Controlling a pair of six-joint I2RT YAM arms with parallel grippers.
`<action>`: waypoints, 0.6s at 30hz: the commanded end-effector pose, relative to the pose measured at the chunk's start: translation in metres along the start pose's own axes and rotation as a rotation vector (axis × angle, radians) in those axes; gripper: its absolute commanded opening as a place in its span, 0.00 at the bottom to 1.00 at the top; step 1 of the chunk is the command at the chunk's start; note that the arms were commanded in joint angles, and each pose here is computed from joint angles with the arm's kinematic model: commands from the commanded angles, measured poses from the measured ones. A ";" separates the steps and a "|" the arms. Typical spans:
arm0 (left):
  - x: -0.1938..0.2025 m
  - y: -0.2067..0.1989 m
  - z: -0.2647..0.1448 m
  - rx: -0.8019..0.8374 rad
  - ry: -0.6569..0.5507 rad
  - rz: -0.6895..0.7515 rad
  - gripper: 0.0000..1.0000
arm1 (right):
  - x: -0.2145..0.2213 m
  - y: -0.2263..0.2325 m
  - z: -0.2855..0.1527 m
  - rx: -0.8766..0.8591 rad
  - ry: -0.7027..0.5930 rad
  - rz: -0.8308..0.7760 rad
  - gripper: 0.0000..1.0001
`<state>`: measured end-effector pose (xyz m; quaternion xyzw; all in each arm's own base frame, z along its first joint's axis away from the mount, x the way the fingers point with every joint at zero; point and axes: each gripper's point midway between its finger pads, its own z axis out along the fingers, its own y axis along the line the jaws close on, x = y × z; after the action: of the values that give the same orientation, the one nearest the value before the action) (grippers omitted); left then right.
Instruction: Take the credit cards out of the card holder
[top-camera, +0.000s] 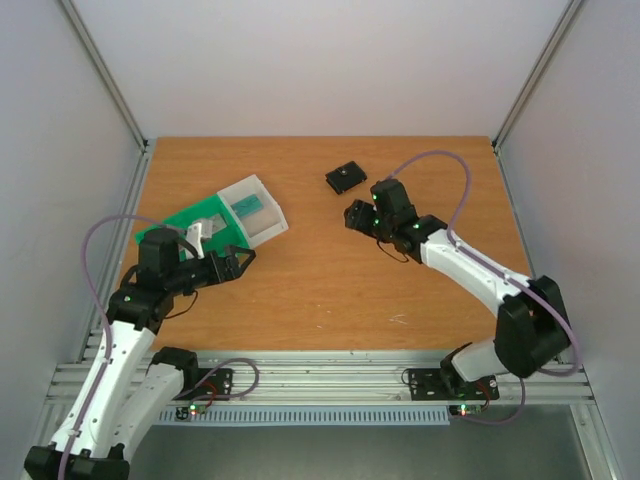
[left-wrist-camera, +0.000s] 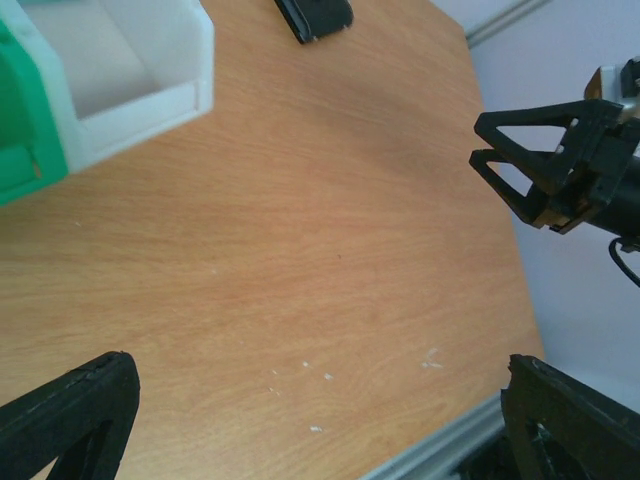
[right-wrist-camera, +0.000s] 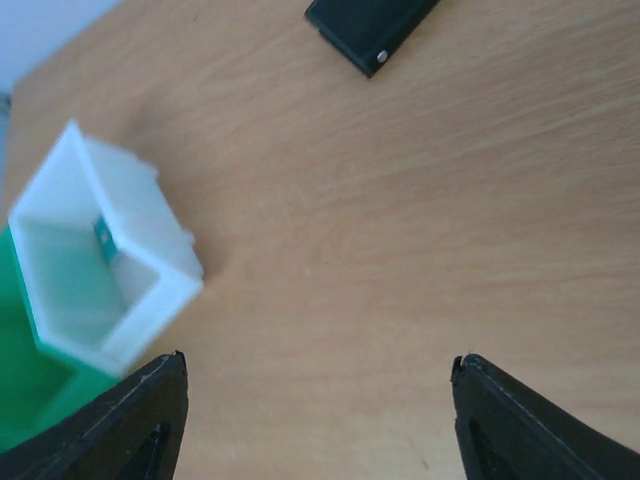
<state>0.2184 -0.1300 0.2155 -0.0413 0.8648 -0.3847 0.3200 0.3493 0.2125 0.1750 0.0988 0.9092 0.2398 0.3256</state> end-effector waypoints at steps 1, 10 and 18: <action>-0.025 -0.005 -0.015 -0.046 -0.123 0.067 0.99 | -0.036 0.010 0.029 -0.133 -0.070 0.126 0.68; -0.016 -0.027 -0.020 0.040 -0.069 0.128 0.99 | -0.070 -0.029 0.113 -0.148 -0.069 0.306 0.53; -0.010 -0.034 -0.035 0.046 -0.093 0.174 0.99 | -0.089 -0.055 0.179 -0.163 -0.073 0.419 0.51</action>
<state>0.2084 -0.1273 0.2463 -0.0005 0.8519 -0.3708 0.3699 0.4999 0.1970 0.0716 0.2433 0.8675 0.3196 0.2934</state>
